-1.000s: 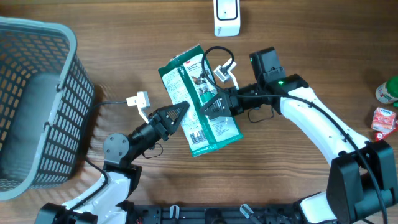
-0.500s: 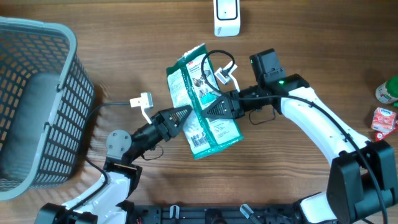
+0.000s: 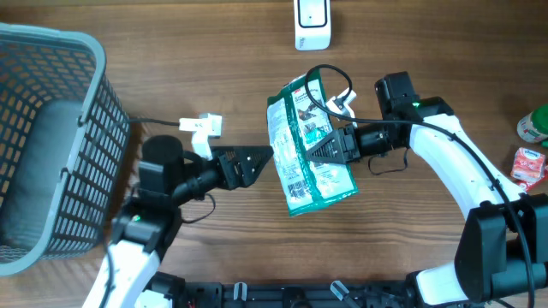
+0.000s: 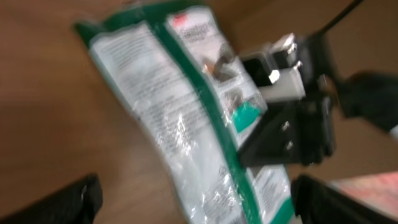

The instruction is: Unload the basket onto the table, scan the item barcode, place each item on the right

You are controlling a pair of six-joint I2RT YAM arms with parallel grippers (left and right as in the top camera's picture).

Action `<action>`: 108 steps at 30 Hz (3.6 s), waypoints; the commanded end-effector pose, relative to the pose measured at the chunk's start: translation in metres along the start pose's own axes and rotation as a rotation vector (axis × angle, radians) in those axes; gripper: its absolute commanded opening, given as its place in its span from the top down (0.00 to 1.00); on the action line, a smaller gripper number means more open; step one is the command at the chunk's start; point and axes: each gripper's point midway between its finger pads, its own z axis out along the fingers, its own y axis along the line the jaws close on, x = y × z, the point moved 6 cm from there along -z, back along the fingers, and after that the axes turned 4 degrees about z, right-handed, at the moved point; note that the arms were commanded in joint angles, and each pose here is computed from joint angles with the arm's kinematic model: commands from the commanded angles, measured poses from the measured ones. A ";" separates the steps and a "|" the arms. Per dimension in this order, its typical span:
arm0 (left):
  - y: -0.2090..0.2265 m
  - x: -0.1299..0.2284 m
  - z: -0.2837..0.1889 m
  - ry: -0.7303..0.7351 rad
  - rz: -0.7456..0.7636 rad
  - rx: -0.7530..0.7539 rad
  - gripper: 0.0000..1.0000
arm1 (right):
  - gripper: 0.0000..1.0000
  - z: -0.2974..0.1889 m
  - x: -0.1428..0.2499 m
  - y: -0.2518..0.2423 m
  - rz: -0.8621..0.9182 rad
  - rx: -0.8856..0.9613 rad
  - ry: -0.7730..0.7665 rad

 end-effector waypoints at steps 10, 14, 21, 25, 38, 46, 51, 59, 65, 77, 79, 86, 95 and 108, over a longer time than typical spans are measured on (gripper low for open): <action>-0.082 -0.005 -0.120 -0.356 0.470 -0.258 0.01 | 0.96 -0.003 -0.005 0.006 -0.082 0.007 -0.022; -0.078 0.005 -0.135 -0.364 0.457 -0.272 0.00 | 0.96 -0.003 -0.005 0.006 -0.075 0.007 -0.022; -0.051 0.015 -0.142 -0.334 0.395 -0.444 0.00 | 0.95 -0.003 -0.009 0.007 -0.001 0.004 -0.035; -0.048 0.018 -0.142 -0.311 0.394 -0.462 0.00 | 0.96 -0.004 -0.014 0.007 0.078 0.001 -0.049; -0.019 0.052 -0.146 -0.099 0.374 -0.587 0.00 | 0.96 -0.004 -0.014 0.008 0.076 -0.011 -0.048; -0.019 0.052 -0.146 -0.098 0.374 -0.588 0.00 | 0.96 -0.008 -0.009 0.040 0.010 -0.300 -0.014; -0.019 0.052 -0.146 -0.098 0.374 -0.588 0.00 | 0.95 -0.005 -0.009 0.026 -0.127 -0.154 -0.038; -0.019 0.052 -0.146 -0.098 0.374 -0.588 0.00 | 0.96 -0.034 0.032 0.103 -0.448 0.006 -0.132; -0.019 0.052 -0.146 -0.098 0.374 -0.588 0.00 | 0.96 -0.041 0.068 0.127 -0.520 0.018 -0.130; -0.018 0.053 -0.146 -0.094 0.374 -0.590 0.00 | 0.95 -0.061 -0.014 0.130 -1.087 0.374 -0.399; -0.018 0.053 -0.146 -0.095 0.374 -0.590 0.00 | 0.96 -0.064 -0.037 0.129 -1.158 0.420 -0.458; -0.018 0.053 -0.146 -0.095 0.374 -0.590 0.00 | 0.95 -0.062 -0.153 0.083 -1.363 0.933 -0.765; -0.018 0.053 -0.146 -0.095 0.374 -0.590 0.00 | 0.96 -0.026 -0.262 -0.038 -1.483 1.367 -0.816; -0.018 0.053 -0.146 -0.095 0.373 -0.590 0.00 | 0.96 -0.046 -0.279 -0.035 -1.210 1.630 -0.856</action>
